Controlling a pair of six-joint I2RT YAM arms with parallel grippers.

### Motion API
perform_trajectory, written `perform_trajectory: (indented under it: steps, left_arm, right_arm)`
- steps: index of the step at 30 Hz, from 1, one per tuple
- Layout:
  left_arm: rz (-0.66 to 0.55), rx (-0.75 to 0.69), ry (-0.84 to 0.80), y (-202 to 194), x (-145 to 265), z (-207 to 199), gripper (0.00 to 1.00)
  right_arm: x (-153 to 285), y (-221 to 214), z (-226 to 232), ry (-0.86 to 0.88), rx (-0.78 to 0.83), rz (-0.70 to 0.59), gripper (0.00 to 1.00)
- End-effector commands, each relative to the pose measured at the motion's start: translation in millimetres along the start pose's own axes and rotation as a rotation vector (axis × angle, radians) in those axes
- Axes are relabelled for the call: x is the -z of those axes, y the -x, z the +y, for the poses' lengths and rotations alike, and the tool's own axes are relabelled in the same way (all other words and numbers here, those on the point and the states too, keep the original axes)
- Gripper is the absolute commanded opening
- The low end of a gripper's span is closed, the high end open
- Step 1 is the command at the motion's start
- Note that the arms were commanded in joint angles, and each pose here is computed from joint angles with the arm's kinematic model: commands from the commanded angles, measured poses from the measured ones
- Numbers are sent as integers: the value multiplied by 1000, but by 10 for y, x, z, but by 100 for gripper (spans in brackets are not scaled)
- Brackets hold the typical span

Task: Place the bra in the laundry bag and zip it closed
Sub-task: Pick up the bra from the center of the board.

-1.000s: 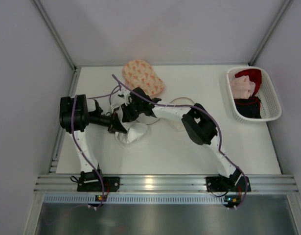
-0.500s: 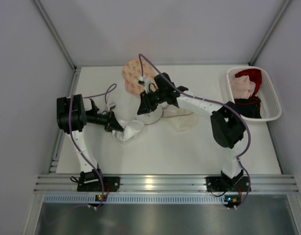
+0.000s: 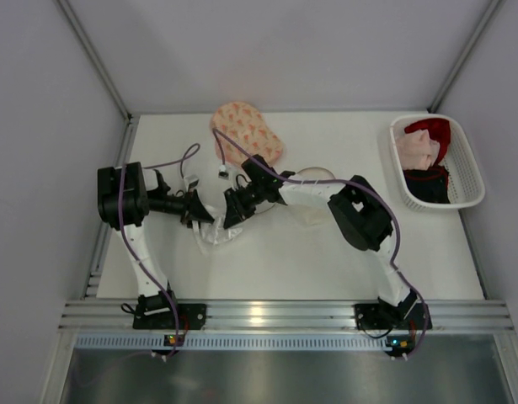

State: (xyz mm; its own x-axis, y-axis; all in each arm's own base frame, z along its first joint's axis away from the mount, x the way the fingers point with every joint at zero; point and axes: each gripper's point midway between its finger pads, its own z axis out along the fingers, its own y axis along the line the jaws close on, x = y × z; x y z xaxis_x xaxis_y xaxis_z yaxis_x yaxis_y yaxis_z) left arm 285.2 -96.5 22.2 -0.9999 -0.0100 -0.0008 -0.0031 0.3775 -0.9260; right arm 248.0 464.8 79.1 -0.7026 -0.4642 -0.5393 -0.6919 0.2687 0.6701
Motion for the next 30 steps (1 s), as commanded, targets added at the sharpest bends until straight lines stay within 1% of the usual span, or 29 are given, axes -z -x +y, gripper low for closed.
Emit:
perform_trajectory:
  steps: [1, 3, 6, 8, 10, 13, 16, 17, 18, 20, 21, 22, 23, 24, 25, 26, 27, 28, 29, 30]
  left_arm:
    - [-31, -65, -15, 84, 24, -68, 43]
    - [-25, -50, -17, 61, 12, -47, 48]
    - [-14, -44, -14, 7, -12, -20, 54]
    - [-7, -42, -19, -17, -33, -28, 56]
    - [-1, -48, -28, -24, -65, -64, 61]
    - [22, -64, -25, -58, -121, -77, 63]
    - [55, -59, -14, -93, -194, -60, 61]
    - [61, -51, -9, -94, -204, -46, 59]
    - [65, -41, -8, -90, -212, -34, 47]
    - [69, -25, 1, -73, -216, -3, 30]
    - [64, -21, 1, -55, -203, 0, 15]
    - [50, -18, -3, -23, -175, -12, 11]
    - [37, -22, -4, 15, -145, -25, 6]
    - [25, -26, -3, 49, -114, -39, 0]
    - [0, -40, 2, 103, -43, -71, 0]
    - [-22, -53, -4, 150, 8, -118, 0]
    - [-45, -74, -6, 221, 61, -165, 0]
    - [-77, -96, -4, 286, 150, -238, 0]
    - [-95, -113, -7, 328, 194, -296, 0]
    - [-115, -138, -20, 389, 235, -382, 0]
  right_arm:
    - [-189, -110, -109, -13, 19, 20, 20]
    - [-224, -159, -178, -36, 19, 27, 20]
    - [-254, -180, -224, -48, 18, 34, 20]
    - [-269, -164, -235, -53, 21, 35, 20]
    - [-296, -177, -262, -57, 20, 43, 20]
    - [-325, -169, -271, -58, 25, 43, 19]
    - [-331, -150, -234, -53, 35, 41, 19]
    - [-326, -146, -243, -55, 36, 40, 19]
    - [-313, -127, -214, -53, 44, 36, 20]
    - [-287, -122, -204, -53, 56, 34, 20]
    - [-234, -72, -139, -50, 72, 25, 20]
    - [-194, -62, -120, -51, 95, 23, 20]
    - [-143, -43, -77, -49, 107, 20, 24]
    - [-15, 55, 52, -46, 131, 0, 26]
    - [87, 104, 79, -54, 162, -9, 30]
    - [187, 161, 117, -63, 186, -20, 44]
    - [368, 298, 263, -67, 228, -54, 51]
    - [509, 307, 242, -88, 245, -48, 58]
    - [629, 363, 261, -102, 262, -61, 69]
    - [817, 455, 364, -109, 285, -92, 73]
